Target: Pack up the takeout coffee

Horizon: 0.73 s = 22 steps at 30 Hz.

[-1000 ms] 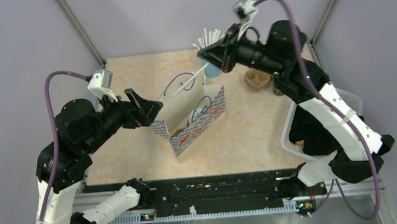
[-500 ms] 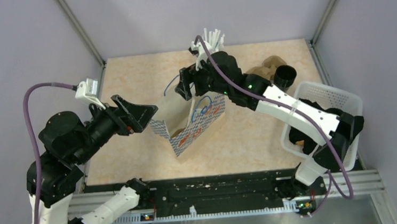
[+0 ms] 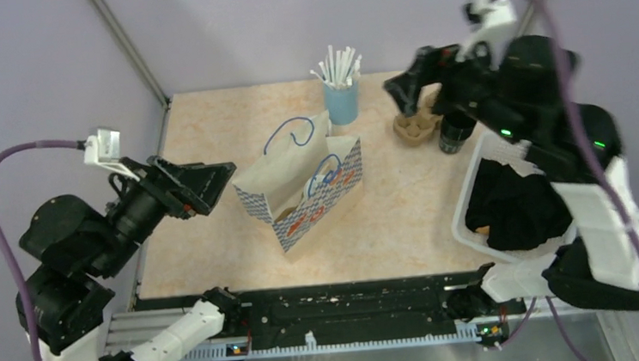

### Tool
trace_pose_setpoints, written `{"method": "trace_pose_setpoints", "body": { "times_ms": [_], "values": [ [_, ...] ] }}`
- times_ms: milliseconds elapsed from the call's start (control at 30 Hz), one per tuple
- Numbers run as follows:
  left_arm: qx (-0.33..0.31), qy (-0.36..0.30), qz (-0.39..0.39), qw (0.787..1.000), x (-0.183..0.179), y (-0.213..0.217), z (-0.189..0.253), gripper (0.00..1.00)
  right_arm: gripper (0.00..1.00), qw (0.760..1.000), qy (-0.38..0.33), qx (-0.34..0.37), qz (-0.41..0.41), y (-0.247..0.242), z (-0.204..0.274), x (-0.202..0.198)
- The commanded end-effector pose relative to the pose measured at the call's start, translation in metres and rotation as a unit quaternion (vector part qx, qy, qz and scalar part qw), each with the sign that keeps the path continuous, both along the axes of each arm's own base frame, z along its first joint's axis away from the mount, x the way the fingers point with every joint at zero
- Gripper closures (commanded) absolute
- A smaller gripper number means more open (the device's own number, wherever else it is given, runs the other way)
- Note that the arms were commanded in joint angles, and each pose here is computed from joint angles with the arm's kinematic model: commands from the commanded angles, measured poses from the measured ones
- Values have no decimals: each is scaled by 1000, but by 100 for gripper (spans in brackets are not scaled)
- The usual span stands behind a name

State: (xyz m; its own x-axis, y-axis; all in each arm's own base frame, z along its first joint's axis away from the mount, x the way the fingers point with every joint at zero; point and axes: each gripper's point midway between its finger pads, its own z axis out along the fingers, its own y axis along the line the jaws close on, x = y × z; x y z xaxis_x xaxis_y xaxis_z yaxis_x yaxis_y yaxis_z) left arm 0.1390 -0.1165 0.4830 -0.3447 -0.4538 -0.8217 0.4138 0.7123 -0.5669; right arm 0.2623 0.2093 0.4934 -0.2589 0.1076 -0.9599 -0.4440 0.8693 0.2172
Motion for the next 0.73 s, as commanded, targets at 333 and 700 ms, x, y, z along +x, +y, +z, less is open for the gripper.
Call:
{"method": "trace_pose_setpoints", "body": {
  "times_ms": [333, 700],
  "values": [
    [-66, -215, 22, 974, -18, 22, 118, 1, 1, 983, -93, 126, -99, -136, 93, -95],
    [-52, -200, 20, 978, -3, 12, 113, 1, 1, 985, -80, 100, -111, -133, 79, -85]
  ]
}}
